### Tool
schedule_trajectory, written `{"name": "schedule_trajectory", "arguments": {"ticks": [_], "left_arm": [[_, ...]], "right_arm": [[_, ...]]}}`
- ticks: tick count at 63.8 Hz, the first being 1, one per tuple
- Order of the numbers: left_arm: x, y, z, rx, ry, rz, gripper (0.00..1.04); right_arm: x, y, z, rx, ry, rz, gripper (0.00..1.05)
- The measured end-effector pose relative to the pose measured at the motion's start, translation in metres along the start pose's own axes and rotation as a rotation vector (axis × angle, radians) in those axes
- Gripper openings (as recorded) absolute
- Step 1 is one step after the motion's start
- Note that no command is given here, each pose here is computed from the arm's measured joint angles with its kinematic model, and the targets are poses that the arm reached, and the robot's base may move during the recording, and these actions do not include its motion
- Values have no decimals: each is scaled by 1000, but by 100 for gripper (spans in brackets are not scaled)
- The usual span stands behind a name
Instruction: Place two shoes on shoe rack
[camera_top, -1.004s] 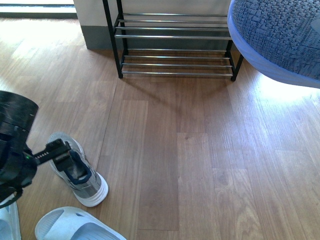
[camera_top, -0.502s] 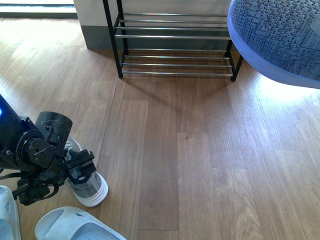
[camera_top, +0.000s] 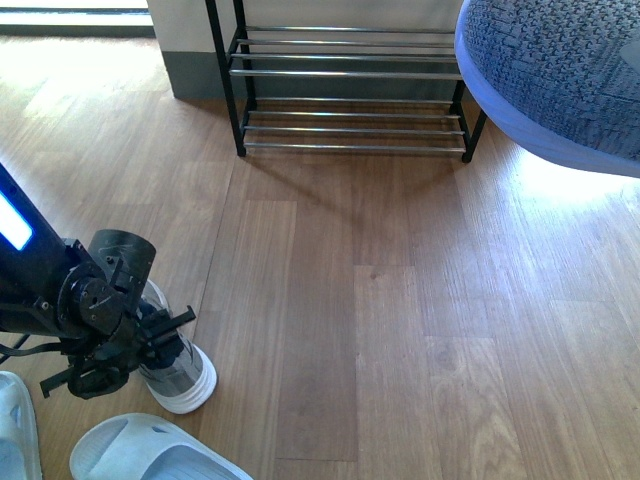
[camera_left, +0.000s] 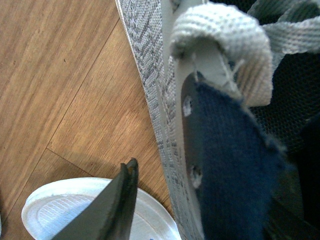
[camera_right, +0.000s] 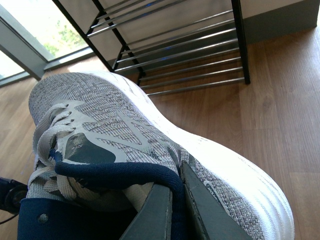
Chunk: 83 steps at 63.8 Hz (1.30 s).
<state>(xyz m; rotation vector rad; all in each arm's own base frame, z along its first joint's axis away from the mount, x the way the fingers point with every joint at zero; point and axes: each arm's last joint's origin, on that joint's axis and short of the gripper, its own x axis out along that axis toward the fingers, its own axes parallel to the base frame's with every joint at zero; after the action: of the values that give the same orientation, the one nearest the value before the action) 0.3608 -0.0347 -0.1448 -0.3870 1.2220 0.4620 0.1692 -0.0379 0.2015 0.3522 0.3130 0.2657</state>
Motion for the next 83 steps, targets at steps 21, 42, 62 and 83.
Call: {"name": "schedule_trajectory", "arguments": {"ticks": [21, 42, 62, 83], "left_arm": [[-18, 6, -9, 90, -62, 54, 2], [-143, 6, 13, 237, -380, -36, 2], [-295, 44, -13, 286, -654, -49, 2], [-399, 71, -55, 267, -870, -90, 2]], "right_arm": [[0, 0, 0, 0, 0, 0, 1], [0, 0, 0, 0, 0, 0, 1], [0, 0, 0, 0, 0, 0, 1], [0, 0, 0, 0, 0, 0, 1]]}}
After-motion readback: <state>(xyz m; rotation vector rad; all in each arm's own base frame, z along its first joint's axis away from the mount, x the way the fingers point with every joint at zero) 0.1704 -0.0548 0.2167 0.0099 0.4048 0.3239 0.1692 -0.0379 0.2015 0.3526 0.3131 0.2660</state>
